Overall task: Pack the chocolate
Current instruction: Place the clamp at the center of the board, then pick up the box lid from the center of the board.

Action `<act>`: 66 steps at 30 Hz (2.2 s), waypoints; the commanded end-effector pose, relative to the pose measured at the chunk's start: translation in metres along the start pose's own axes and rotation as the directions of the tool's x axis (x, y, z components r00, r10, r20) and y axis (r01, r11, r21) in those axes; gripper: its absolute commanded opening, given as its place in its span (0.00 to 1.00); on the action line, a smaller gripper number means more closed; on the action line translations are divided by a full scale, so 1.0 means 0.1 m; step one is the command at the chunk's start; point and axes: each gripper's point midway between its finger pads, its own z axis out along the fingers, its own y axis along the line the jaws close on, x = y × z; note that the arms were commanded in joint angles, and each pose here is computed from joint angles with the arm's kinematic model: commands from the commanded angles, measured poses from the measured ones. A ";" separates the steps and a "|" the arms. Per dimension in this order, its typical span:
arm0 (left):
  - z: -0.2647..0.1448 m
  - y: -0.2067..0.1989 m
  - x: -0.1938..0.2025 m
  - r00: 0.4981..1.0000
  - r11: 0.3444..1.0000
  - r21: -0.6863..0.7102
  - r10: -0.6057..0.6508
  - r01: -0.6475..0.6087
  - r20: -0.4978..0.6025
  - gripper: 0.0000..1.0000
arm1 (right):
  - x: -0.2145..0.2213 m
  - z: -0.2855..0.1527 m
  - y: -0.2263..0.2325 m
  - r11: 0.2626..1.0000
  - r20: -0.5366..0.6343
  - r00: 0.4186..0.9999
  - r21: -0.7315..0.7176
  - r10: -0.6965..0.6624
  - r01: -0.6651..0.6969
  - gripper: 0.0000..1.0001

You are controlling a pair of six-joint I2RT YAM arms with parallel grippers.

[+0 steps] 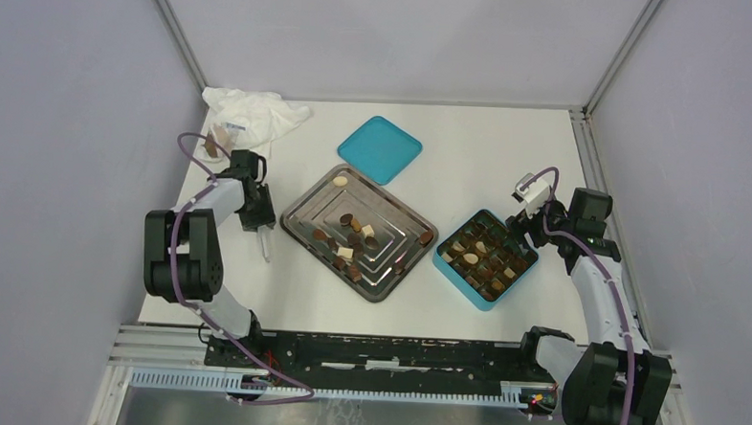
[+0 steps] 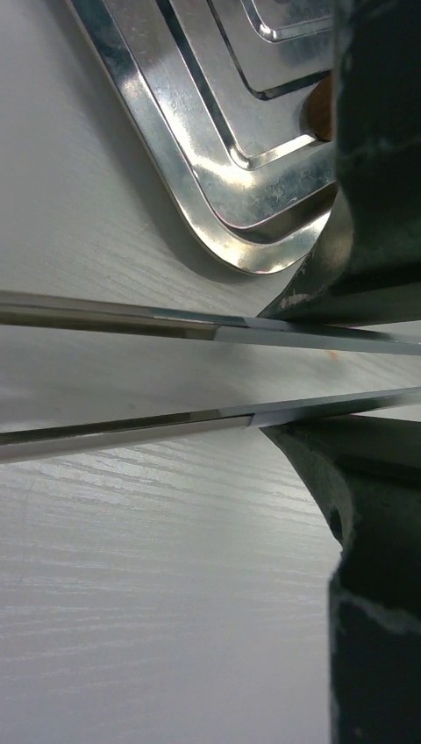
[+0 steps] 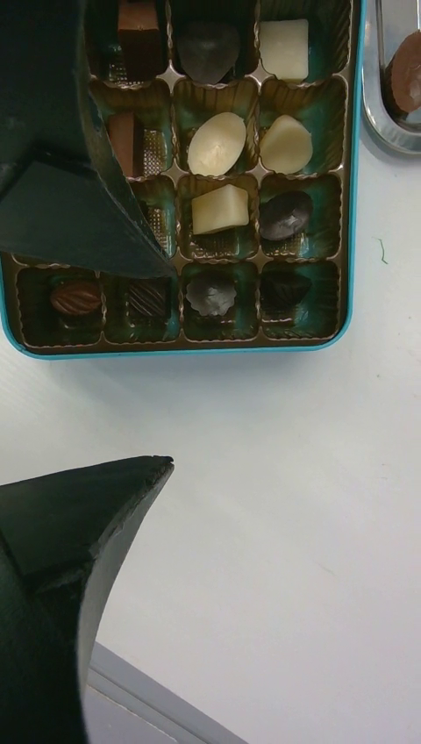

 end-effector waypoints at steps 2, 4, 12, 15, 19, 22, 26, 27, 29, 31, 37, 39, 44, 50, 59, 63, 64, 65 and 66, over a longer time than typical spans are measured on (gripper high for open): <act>0.04 0.02 0.05 0.999 1.000 0.003 0.025 -0.025 -0.024 0.45 | -0.20 -0.07 -0.07 0.999 0.057 0.997 0.015 -0.042 0.041 0.80; 0.05 0.03 0.07 0.999 1.000 0.000 0.023 -0.023 -0.035 0.48 | -0.20 -0.07 -0.07 0.999 0.058 0.997 0.017 -0.044 0.043 0.80; 0.03 0.05 0.07 0.999 1.000 -0.012 0.018 -0.019 -0.029 0.57 | -0.23 -0.12 -0.09 0.998 0.068 0.996 0.037 -0.060 0.058 0.81; -0.01 0.06 0.03 1.000 1.000 -0.019 0.015 -0.015 -0.008 0.63 | -0.23 -0.12 -0.09 0.998 0.065 0.996 0.037 -0.061 0.059 0.81; -0.08 0.08 -0.03 1.000 1.000 -0.029 0.012 -0.012 0.020 0.67 | -0.23 -0.15 -0.09 0.996 0.075 0.994 0.045 -0.076 0.073 0.81; -0.24 0.10 -0.16 0.996 0.999 -0.038 0.002 0.002 0.095 0.69 | -0.25 -0.19 -0.07 0.995 0.096 0.991 0.053 -0.093 0.088 0.82; -0.65 0.05 -0.40 0.963 1.000 0.019 -0.028 0.023 0.267 0.72 | -0.37 -0.23 0.01 0.991 0.170 0.976 0.042 -0.133 0.127 0.85; -0.76 0.03 -0.45 0.951 0.999 0.038 -0.031 0.020 0.309 0.72 | -0.43 -0.23 0.09 0.990 0.207 0.968 0.016 -0.143 0.143 0.87; -1.03 0.01 -0.56 0.913 0.997 0.074 -0.045 0.016 0.404 0.74 | -0.53 -0.24 0.29 0.981 0.295 0.943 -0.063 -0.156 0.182 0.97; -1.30 -0.08 -0.65 0.868 0.990 0.139 -0.069 -0.001 0.492 0.81 | -0.64 -0.26 0.50 0.962 0.390 0.908 -0.149 -0.154 0.228 0.98; -1.89 -0.78 -0.75 0.811 0.844 0.504 -0.161 -0.182 0.563 0.99 | -0.98 -0.47 1.01 0.848 0.656 0.743 -0.313 -0.133 0.428 0.98; -1.98 -1.09 -0.74 0.840 0.726 0.650 -0.193 -0.225 0.507 0.98 | -1.14 -0.49 0.98 0.831 0.658 0.737 -0.317 -0.155 0.458 0.98; -1.97 -1.78 -0.74 0.881 0.586 0.764 -0.168 -0.271 0.442 0.94 | -1.18 -0.16 0.74 0.904 0.508 0.861 -0.356 -0.026 0.237 0.98; -1.55 -2.70 -0.83 0.867 0.670 0.613 0.094 -0.419 0.489 0.85 | -0.77 0.07 0.50 0.967 0.350 0.937 -0.238 -0.001 0.090 0.98; -0.43 -3.39 -0.94 0.805 0.758 0.302 0.469 -0.578 0.363 0.52 | -0.78 0.02 0.36 0.983 0.345 0.938 -0.153 -0.041 0.099 0.98; -0.27 -3.55 -1.02 0.774 0.746 0.256 0.510 -0.615 0.376 0.50 | -0.77 0.02 0.36 0.983 0.339 0.940 -0.154 -0.040 0.097 0.98; -0.22 -3.58 -1.02 0.771 0.743 0.253 0.516 -0.620 0.373 0.49 | -0.76 0.03 0.36 0.983 0.337 0.941 -0.155 -0.038 0.096 0.98; -0.18 -3.60 -1.02 0.771 0.740 0.258 0.518 -0.622 0.371 0.48 | -0.76 0.03 0.36 0.983 0.336 0.941 -0.159 -0.036 0.095 0.98; -0.14 -3.63 -1.00 0.770 0.734 0.267 0.522 -0.624 0.366 0.47 | -0.76 0.03 0.36 0.983 0.334 0.942 -0.161 -0.033 0.092 0.98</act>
